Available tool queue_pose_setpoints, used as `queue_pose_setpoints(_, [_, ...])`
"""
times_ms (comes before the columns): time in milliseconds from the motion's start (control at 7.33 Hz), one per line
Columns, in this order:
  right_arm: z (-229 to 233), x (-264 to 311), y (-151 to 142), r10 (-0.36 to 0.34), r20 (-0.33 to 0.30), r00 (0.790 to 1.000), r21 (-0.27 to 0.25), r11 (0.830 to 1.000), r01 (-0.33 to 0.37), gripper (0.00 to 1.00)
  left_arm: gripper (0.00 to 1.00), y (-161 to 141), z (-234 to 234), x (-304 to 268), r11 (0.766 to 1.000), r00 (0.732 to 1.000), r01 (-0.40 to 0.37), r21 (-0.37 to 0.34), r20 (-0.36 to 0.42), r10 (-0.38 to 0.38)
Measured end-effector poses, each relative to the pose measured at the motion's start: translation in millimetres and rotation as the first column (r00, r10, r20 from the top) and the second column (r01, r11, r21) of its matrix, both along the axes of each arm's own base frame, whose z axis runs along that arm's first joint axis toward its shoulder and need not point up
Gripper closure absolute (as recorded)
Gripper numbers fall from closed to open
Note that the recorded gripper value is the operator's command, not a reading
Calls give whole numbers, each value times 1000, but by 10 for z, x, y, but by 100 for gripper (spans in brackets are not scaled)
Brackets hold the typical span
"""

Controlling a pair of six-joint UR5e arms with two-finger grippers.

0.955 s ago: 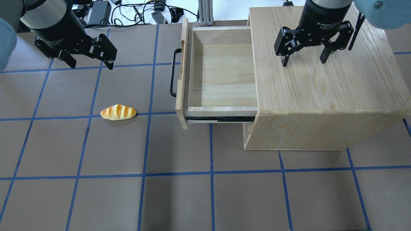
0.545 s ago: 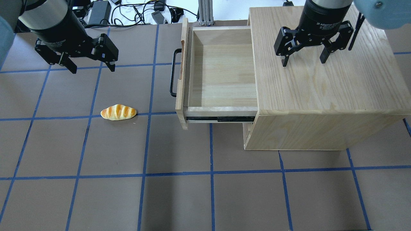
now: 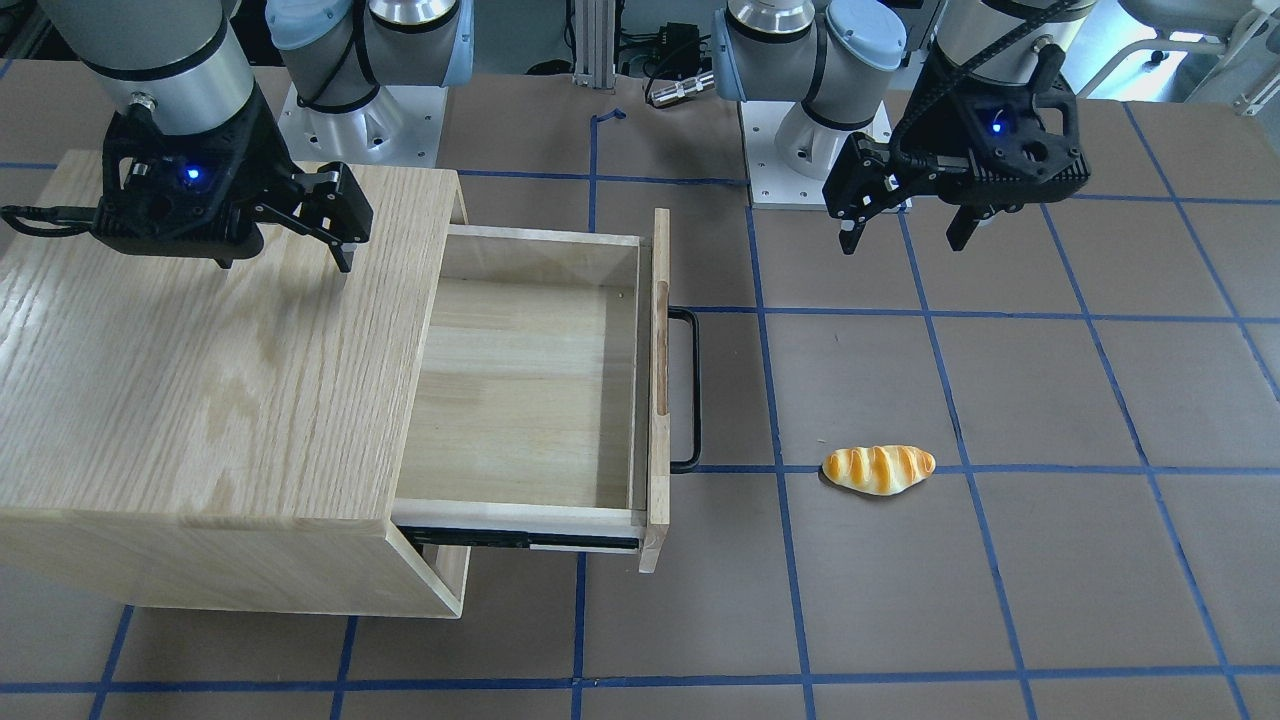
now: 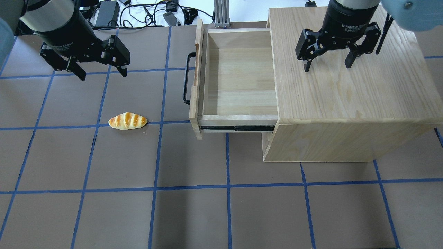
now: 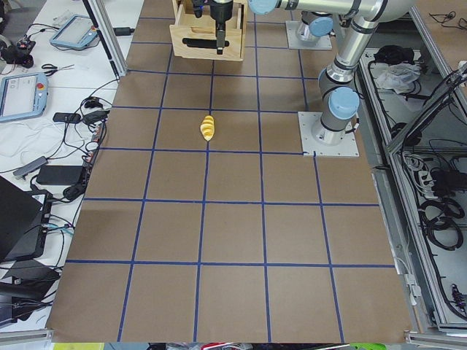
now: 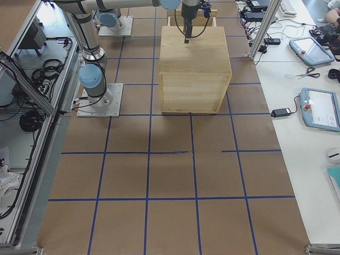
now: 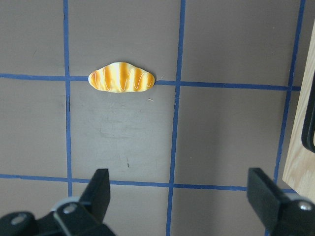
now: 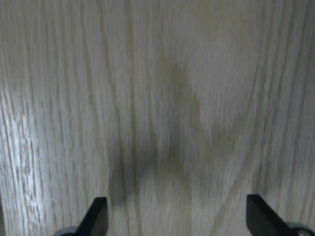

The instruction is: Open upper drawer

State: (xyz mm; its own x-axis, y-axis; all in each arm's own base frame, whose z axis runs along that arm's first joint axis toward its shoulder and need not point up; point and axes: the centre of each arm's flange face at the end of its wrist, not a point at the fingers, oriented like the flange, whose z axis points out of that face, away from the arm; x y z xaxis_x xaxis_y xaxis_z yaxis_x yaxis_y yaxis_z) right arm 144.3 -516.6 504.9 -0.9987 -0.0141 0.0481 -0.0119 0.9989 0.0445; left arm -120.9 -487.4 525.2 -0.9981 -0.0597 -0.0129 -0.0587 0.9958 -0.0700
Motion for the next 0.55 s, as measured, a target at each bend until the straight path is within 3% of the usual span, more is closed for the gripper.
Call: queue_pose_setpoints(545, [-1, 3, 1, 0, 0, 1000, 0, 1000, 0, 0, 0, 5, 6, -4, 1000, 1000, 3, -1, 2, -3])
